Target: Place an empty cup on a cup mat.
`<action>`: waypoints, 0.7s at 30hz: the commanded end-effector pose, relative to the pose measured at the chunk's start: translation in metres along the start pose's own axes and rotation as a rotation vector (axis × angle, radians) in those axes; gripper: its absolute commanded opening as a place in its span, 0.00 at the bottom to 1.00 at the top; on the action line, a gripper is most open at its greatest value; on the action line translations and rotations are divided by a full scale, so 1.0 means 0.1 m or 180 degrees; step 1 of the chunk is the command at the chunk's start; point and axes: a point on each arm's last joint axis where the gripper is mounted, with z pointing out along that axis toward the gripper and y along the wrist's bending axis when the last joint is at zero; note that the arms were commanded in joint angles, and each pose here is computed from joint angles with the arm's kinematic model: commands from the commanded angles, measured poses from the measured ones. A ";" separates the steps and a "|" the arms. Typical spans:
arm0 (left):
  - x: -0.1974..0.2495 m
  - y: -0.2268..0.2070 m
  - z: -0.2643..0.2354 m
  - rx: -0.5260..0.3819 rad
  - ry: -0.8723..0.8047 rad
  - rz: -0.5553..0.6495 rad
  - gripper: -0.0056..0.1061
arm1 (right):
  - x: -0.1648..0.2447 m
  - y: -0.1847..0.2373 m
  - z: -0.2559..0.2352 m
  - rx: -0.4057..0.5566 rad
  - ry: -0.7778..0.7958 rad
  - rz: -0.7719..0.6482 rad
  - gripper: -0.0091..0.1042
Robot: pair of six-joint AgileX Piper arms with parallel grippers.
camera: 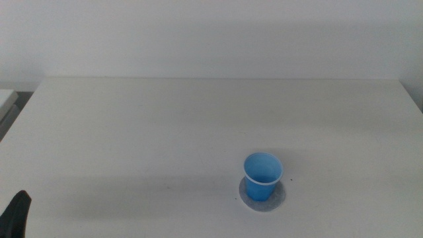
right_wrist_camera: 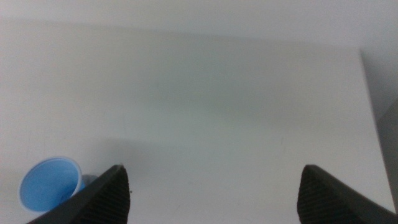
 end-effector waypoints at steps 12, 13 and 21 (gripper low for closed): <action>-0.01 0.00 0.00 0.0008 -0.0054 -0.0016 0.89 | 0.84 -0.03 -0.16 0.0042 -0.1324 0.0013 0.89; -0.01 0.00 0.00 0.0008 -0.0054 -0.0016 0.89 | 0.85 -0.03 -0.16 0.0042 -0.1333 0.0013 0.89; -0.01 0.00 0.00 0.0008 -0.0054 -0.0016 0.89 | 0.85 -0.03 -0.16 0.0041 -0.1335 0.0020 0.89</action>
